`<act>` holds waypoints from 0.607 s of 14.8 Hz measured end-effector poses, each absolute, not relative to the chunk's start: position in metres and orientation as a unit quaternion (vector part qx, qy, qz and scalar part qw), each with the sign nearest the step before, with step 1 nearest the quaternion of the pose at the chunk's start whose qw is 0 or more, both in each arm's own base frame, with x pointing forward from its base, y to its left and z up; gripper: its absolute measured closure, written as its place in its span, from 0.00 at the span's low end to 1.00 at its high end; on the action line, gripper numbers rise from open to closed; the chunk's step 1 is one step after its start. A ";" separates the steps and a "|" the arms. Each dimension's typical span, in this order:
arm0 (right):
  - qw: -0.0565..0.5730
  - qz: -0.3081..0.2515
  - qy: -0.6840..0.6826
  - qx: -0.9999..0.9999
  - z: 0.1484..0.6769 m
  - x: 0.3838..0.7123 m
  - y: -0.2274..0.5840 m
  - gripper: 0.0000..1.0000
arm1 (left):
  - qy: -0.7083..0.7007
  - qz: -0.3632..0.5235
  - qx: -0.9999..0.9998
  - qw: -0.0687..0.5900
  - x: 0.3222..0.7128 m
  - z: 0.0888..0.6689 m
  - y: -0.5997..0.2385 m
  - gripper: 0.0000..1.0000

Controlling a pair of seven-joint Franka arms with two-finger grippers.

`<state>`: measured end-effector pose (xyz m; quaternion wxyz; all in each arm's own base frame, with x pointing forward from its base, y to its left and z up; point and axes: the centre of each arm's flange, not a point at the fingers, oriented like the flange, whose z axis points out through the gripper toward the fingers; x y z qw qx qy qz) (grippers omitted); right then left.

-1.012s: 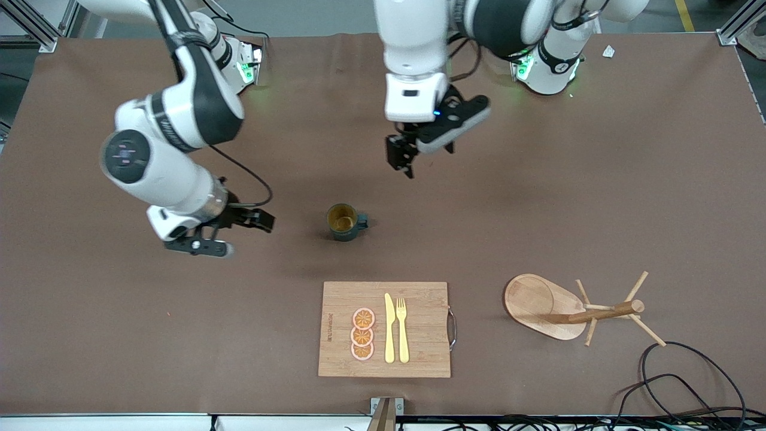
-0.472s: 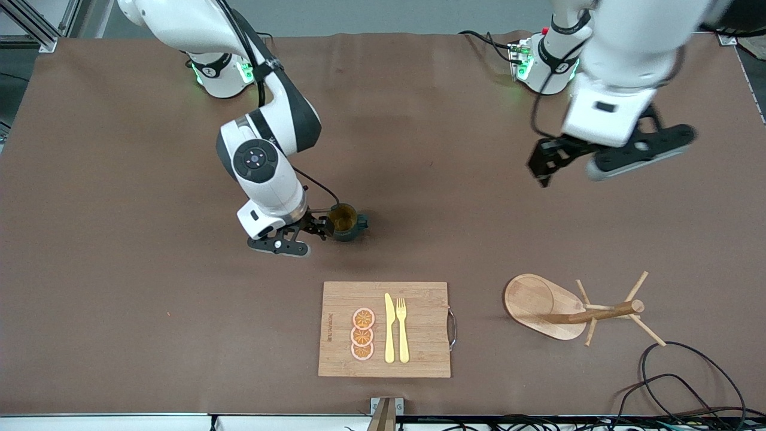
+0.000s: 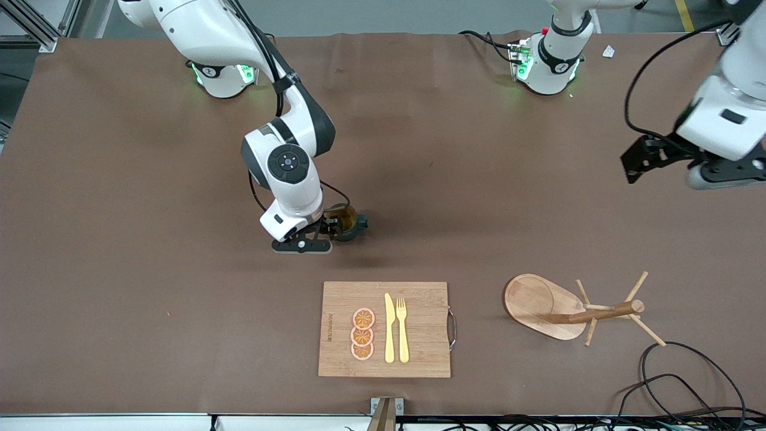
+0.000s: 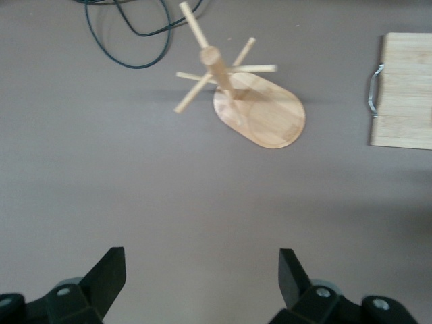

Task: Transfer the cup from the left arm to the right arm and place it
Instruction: 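Lower the right gripper to the mug while the left gripper withdraws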

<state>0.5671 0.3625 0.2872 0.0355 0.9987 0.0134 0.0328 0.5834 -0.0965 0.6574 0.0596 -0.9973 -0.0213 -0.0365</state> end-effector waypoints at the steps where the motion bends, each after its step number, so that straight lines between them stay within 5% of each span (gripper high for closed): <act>1: 0.035 0.031 0.022 0.999 0.283 0.563 0.364 0.00 | -0.020 -0.035 -0.997 0.060 0.584 0.657 -0.090 0.00; 9: 0.025 0.037 0.052 0.998 0.269 0.543 0.345 0.00 | -0.020 -0.007 -0.998 0.058 0.574 0.656 -0.088 0.00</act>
